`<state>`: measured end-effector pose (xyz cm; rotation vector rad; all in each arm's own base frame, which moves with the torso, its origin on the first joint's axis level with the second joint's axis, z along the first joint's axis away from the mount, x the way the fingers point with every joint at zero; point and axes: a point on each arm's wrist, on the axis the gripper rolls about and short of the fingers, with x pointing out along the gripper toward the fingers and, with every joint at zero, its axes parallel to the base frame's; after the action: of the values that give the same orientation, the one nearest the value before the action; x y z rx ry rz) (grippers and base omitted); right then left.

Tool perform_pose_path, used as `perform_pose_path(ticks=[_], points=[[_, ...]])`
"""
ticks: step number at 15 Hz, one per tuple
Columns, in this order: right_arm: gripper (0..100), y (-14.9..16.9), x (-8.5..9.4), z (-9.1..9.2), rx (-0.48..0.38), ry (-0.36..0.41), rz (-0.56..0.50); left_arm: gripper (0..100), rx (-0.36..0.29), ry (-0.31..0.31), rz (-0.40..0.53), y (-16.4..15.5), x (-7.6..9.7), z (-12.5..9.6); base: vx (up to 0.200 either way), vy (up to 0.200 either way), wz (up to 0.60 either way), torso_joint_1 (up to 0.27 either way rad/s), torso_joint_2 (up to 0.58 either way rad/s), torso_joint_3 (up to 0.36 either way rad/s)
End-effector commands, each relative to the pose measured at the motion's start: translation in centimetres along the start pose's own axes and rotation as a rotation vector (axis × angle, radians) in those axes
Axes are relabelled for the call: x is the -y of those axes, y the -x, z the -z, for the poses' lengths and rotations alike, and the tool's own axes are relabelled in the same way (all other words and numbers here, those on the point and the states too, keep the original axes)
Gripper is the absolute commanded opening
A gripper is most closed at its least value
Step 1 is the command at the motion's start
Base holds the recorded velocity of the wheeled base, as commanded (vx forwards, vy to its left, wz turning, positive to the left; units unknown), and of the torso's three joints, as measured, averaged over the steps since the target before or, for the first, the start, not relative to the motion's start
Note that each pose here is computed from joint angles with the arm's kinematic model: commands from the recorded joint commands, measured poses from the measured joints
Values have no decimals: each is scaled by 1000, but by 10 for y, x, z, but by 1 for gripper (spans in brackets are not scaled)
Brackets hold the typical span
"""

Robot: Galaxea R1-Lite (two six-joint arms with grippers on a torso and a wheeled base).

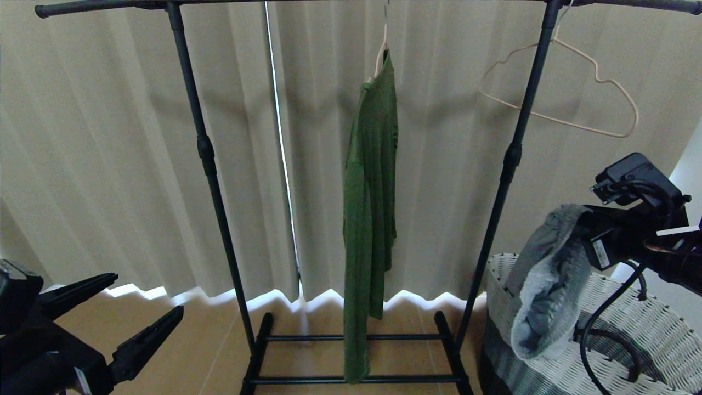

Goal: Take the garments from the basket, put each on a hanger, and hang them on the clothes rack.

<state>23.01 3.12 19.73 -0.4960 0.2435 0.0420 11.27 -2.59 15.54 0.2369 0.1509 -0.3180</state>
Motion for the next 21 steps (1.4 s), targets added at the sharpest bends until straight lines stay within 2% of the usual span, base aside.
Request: perform_pose_path(ticks=[1, 2, 4, 7, 9, 11, 15, 17, 18, 20, 21], points=[[0, 0, 2, -11, 40, -2, 4, 100, 0, -5, 13, 0, 1, 1, 0, 0, 0, 0, 0, 0], [0, 3, -4, -16, 66, 1, -23, 100, -1, -16, 30, 0, 2, 2, 0, 0, 0, 0, 0, 0], [0, 11, -17, -23, 99, -58, -81, 100, 8, -26, 75, 0, 4, 2, 0, 0, 0, 0, 0, 0], [0, 15, -24, -42, 172, -73, -118, 100, 54, -48, 228, 1, 15, -3, 0, 0, 0, 0, 0, 0], [0, 18, -29, -59, 230, -74, -146, 100, 92, -69, 289, -2, 21, -13, 0, 0, 0, 0, 0, 0], [0, 23, -37, -83, 296, -74, -196, 100, 122, -84, 341, -14, 27, -30, 0, 0, 0, 0, 0, 0], [0, 28, -45, -105, 346, -81, -245, 100, 63, -144, 380, -45, 35, -34, 0, 0, 0, 0, 0, 0], [0, 31, -46, -111, 367, -113, -259, 100, 53, -144, 438, -59, 48, -39, 0, 0, 0, 0, 0, 0], [0, 33, -46, -113, 374, -153, -268, 100, 56, -132, 471, -69, 57, -45, 0, 0, 0, 0, 0, 0], [0, 37, -49, -116, 388, -177, -288, 100, 54, -121, 490, -79, 69, -50, 0, 0, 0, 0, 0, 0], [0, 38, -49, -118, 401, -190, -295, 100, 46, -89, 518, -84, 85, -54, 0, 0, 0, 0, 0, 0]])
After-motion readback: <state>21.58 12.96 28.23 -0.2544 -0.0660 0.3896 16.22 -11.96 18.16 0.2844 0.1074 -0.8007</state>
